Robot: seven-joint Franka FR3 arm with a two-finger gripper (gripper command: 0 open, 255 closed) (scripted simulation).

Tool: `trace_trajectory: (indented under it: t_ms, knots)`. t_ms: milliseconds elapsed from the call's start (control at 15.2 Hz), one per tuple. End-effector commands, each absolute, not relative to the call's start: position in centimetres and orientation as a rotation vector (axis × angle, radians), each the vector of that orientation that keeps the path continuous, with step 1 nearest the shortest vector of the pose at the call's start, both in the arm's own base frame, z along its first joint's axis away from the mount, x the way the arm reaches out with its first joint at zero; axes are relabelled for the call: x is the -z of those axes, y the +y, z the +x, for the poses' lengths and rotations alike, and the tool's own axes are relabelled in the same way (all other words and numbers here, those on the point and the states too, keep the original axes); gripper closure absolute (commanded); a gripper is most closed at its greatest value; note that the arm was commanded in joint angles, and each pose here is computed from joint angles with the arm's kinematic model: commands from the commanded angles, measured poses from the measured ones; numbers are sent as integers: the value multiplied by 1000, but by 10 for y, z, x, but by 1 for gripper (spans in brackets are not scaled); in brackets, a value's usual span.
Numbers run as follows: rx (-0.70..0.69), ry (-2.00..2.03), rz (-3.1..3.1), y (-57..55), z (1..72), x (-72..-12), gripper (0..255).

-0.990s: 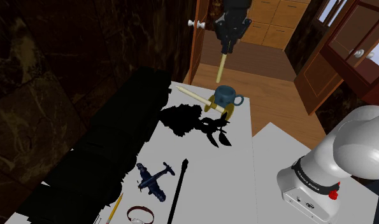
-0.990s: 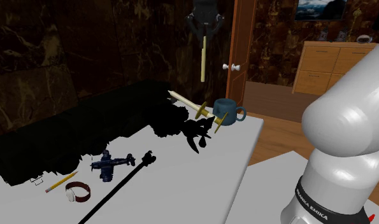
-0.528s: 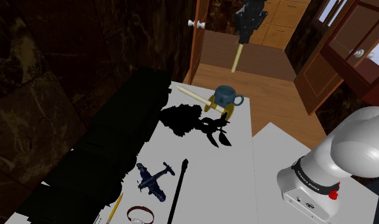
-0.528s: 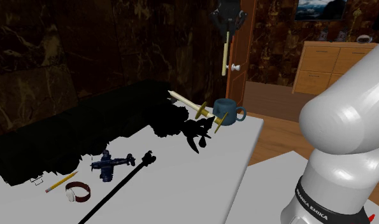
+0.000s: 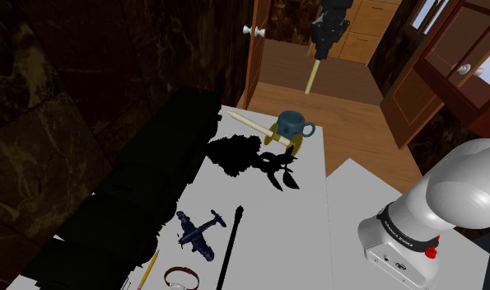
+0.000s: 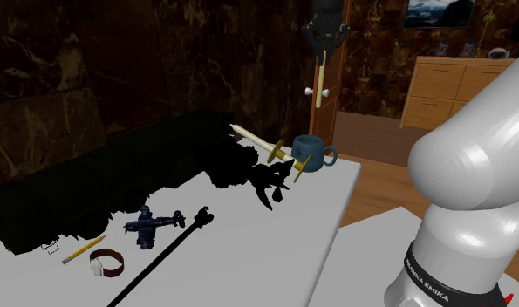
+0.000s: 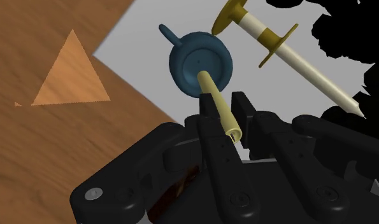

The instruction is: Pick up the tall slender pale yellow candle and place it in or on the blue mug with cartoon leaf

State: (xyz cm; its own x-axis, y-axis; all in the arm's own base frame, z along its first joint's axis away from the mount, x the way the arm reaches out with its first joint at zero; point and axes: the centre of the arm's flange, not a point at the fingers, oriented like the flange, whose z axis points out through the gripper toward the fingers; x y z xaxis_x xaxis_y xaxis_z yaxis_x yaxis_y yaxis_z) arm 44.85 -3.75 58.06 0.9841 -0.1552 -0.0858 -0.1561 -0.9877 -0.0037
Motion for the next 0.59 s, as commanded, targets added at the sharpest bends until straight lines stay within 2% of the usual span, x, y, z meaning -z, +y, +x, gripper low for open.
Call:
trace_trajectory:
  t_ms: [0,528]
  knots:
    - [-133,244,-3119,-38,449,-570,255]
    - [-133,244,-3119,-38,449,-528,255]
